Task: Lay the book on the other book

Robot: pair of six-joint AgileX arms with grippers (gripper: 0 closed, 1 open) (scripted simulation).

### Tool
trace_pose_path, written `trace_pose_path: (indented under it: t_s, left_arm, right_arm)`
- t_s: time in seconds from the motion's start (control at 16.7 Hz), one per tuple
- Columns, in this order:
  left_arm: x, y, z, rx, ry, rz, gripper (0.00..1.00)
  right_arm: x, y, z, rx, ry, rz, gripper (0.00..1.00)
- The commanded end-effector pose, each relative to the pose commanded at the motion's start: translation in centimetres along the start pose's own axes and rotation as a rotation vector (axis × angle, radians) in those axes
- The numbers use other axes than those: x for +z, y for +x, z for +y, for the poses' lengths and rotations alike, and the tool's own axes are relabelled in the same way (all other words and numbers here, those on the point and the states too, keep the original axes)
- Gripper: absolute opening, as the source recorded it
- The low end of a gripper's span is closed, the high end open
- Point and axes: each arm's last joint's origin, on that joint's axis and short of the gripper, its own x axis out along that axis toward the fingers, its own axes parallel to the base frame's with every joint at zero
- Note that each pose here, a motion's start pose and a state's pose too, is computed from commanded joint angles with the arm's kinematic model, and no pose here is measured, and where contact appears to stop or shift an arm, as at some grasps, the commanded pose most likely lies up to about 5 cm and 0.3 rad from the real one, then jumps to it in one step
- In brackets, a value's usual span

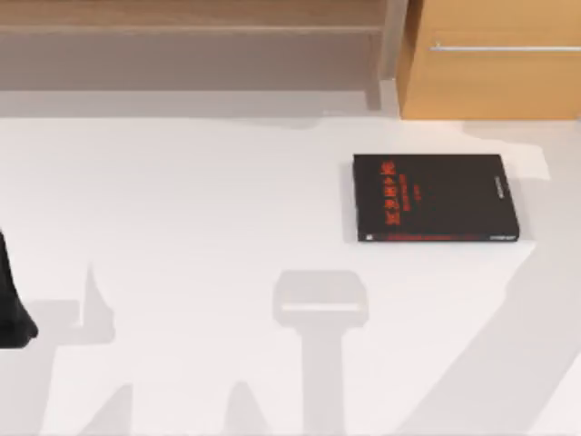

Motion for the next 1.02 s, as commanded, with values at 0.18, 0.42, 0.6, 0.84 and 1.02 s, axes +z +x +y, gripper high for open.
trace_pose_path:
  t_s: [0.18,0.42,0.6,0.84,1.02]
  left_arm:
    - [0.0,0.0,0.0,0.0,0.0,0.0,1.0]
    - [0.0,0.0,0.0,0.0,0.0,0.0,1.0]
    - [0.0,0.0,0.0,0.0,0.0,0.0,1.0]
    - [0.0,0.0,0.0,0.0,0.0,0.0,1.0]
    - [0.0,0.0,0.0,0.0,0.0,0.0,1.0]
  right_arm:
    - [0.2,-0.1,0.0,-0.001,-0.001,-0.006,0.0]
    - [4.0,-1.9,-1.5,-0.074,-0.029,-0.125,0.0]
    - [5.3,-3.2,-2.9,-0.126,-0.034,-0.169,0.0]
    - [4.1,-2.5,-1.9,-0.079,-0.015,-0.117,0.0]
    - [1.9,-1.4,-0.4,-0.016,-0.003,-0.032,0.0]
